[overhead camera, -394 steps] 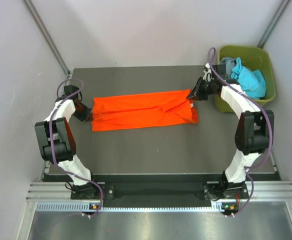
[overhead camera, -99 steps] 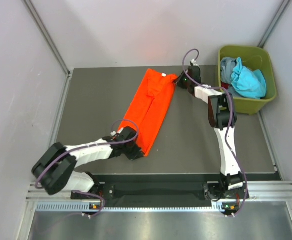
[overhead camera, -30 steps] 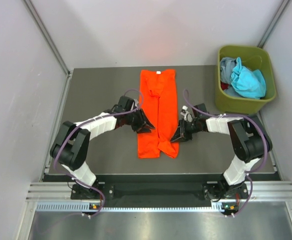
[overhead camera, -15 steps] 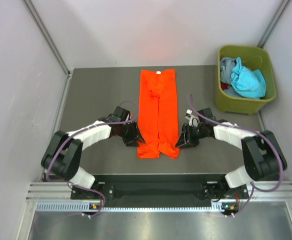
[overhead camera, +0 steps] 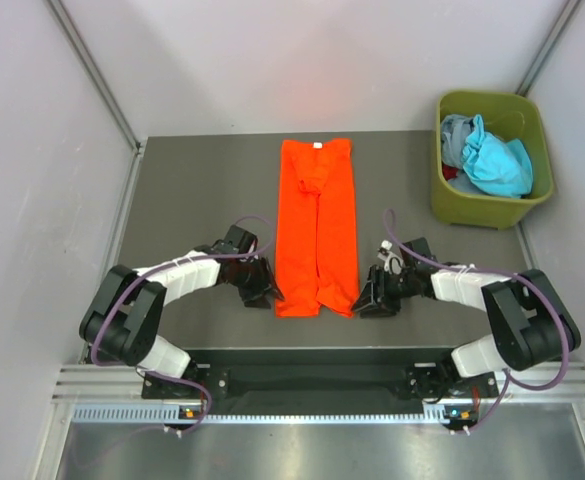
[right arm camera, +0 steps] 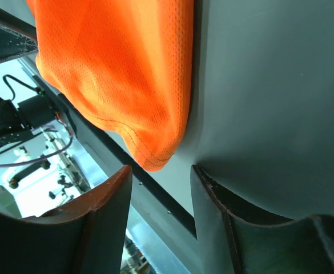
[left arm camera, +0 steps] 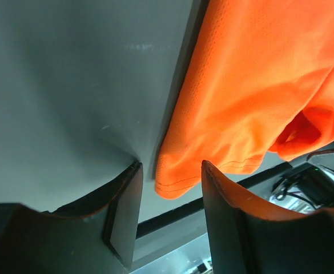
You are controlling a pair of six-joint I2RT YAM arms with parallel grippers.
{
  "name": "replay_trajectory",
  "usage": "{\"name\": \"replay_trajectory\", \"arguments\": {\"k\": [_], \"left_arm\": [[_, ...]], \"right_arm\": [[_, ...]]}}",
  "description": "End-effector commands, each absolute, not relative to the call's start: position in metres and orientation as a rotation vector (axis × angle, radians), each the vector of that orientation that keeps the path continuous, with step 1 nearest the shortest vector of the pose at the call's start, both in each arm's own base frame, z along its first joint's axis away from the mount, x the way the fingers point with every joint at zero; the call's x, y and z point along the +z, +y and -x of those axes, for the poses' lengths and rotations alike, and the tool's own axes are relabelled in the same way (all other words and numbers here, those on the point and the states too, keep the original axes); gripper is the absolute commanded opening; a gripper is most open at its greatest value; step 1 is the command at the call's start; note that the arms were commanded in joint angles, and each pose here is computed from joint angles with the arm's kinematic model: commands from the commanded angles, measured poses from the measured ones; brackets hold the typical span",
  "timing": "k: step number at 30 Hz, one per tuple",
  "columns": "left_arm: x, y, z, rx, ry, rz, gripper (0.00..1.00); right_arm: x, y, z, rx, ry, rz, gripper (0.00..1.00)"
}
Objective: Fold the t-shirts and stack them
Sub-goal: Fold the tshirt
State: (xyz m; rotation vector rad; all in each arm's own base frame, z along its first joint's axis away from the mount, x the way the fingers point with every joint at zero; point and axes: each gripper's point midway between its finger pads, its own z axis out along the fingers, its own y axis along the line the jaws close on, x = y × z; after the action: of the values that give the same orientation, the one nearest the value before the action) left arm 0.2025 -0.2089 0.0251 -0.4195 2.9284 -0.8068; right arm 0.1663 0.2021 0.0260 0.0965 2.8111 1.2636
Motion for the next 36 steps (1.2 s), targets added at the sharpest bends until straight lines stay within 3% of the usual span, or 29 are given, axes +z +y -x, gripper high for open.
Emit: {"name": "replay_trajectory", "arguments": {"k": [1,5,9,10,12,13,14,16,19,22,23,26,27,30,32,34,36], "left_arm": [[0.02,-0.209,-0.208,-0.816,2.89,0.455,0.51],[0.01,-0.214,-0.2,-0.869,2.922,0.496,0.5],[0.004,-0.215,-0.196,-0.889,2.938,0.517,0.4],[0.004,-0.214,-0.196,-0.881,2.94,0.513,0.33],[0.003,-0.21,-0.195,-0.841,2.948,0.515,0.24],[0.003,-0.208,-0.196,-0.817,2.949,0.501,0.12],[0.005,-0.206,-0.197,-0.804,2.944,0.491,0.06],[0.005,-0.199,-0.197,-0.731,2.958,0.468,0.0],[0.008,-0.19,-0.197,-0.65,2.965,0.434,0.0],[0.01,-0.192,-0.195,-0.677,2.969,0.417,0.0],[0.01,-0.194,-0.193,-0.698,2.975,0.419,0.0],[0.013,-0.201,-0.189,-0.75,2.979,0.398,0.11],[0.018,-0.203,-0.19,-0.744,2.971,0.367,0.23],[0.036,-0.201,-0.192,-0.74,2.938,0.328,0.41],[0.053,-0.202,-0.196,-0.752,2.907,0.313,0.43],[0.069,-0.205,-0.204,-0.773,2.856,0.307,0.43],[0.078,-0.209,-0.211,-0.799,2.818,0.324,0.4]], "right_arm": [[0.032,0.211,-0.178,1.313,2.734,-0.095,0.47],[0.025,0.214,-0.179,1.341,2.746,-0.137,0.44],[0.02,0.214,-0.182,1.34,2.747,-0.156,0.39],[0.019,0.214,-0.182,1.335,2.746,-0.155,0.36],[0.02,0.214,-0.182,1.328,2.752,-0.141,0.24],[0.019,0.212,-0.181,1.32,2.757,-0.135,0.19],[0.015,0.208,-0.173,1.29,2.803,-0.121,0.07],[0.01,0.199,-0.174,1.189,2.837,-0.096,0.0],[0.006,0.178,-0.168,0.992,2.913,-0.038,0.0],[0.008,0.174,-0.16,0.982,2.941,0.006,0.01],[0.008,0.175,-0.16,0.997,2.938,0.009,0.13],[0.012,0.178,-0.159,1.025,2.944,0.041,0.26],[0.017,0.178,-0.162,1.022,2.929,0.059,0.27],[0.038,0.177,-0.177,0.967,2.871,0.122,0.36],[0.062,0.18,-0.195,0.959,2.789,0.157,0.4],[0.076,0.186,-0.207,0.984,2.734,0.18,0.41],[0.084,0.195,-0.217,1.028,2.699,0.181,0.3]]}}
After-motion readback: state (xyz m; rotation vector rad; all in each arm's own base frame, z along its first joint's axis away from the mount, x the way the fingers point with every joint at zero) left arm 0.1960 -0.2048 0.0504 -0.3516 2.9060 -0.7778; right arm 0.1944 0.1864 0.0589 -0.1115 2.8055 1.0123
